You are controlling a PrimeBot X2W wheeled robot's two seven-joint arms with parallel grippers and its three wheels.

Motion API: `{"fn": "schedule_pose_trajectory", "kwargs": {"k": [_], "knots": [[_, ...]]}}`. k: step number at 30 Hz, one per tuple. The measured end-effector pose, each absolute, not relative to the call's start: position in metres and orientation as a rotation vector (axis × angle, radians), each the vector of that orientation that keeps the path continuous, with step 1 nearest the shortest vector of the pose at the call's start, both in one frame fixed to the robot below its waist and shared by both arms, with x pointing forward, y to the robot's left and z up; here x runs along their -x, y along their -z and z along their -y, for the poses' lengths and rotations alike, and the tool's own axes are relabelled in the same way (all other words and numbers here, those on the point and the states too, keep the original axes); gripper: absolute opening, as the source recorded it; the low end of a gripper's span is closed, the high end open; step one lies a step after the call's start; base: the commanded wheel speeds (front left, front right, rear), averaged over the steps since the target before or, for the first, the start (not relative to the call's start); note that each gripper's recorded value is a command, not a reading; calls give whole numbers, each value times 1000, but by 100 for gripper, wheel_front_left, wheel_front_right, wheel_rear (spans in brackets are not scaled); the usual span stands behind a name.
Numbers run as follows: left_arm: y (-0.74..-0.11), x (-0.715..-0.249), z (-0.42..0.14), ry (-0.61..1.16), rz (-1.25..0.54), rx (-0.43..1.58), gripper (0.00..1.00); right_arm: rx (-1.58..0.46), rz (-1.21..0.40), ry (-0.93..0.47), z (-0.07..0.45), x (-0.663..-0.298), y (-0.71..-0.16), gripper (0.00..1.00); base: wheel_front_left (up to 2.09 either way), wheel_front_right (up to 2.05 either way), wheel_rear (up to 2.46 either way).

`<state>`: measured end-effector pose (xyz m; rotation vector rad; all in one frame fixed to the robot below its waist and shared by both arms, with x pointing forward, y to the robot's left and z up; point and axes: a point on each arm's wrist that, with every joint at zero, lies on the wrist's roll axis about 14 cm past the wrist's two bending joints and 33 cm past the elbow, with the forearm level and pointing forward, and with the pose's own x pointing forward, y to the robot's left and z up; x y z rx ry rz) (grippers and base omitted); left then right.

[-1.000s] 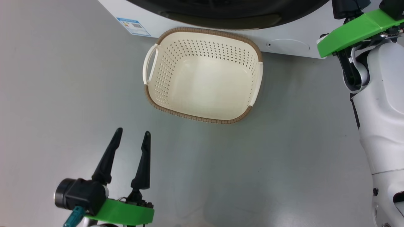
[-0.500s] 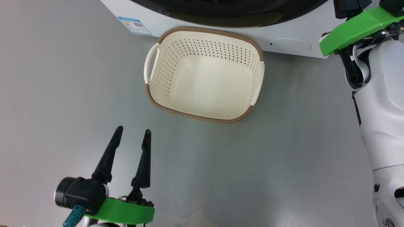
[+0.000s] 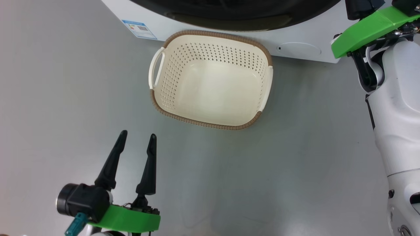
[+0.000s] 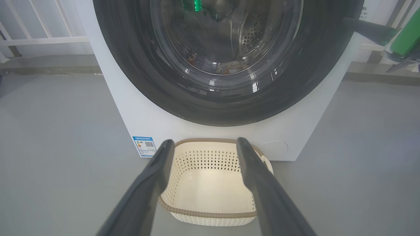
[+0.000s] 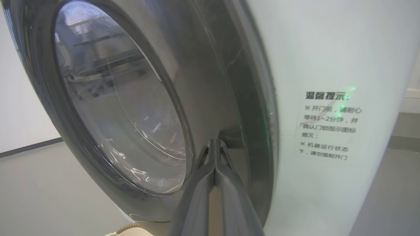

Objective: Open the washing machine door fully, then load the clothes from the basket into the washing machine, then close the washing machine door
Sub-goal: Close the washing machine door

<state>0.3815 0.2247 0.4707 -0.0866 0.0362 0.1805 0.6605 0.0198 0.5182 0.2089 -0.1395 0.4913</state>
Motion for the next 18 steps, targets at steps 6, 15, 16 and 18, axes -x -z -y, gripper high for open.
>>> {"fn": "schedule_pose_trajectory", "kwargs": {"k": [6,15,16,18], "knots": [[-474,-383,-222,-171,-24,92,100,-185,180,-501,-17,-657,-534,0,0,0,0],[-482,-386,-219,-152,5,100,100,-192,217,-498,0,-643,-550,0,0,0,0],[-483,-386,-218,-147,10,100,100,-192,214,-503,0,-639,-549,0,0,0,0],[-486,-387,-217,-142,21,99,100,-185,208,-527,-2,-625,-547,0,0,0,0]]}}
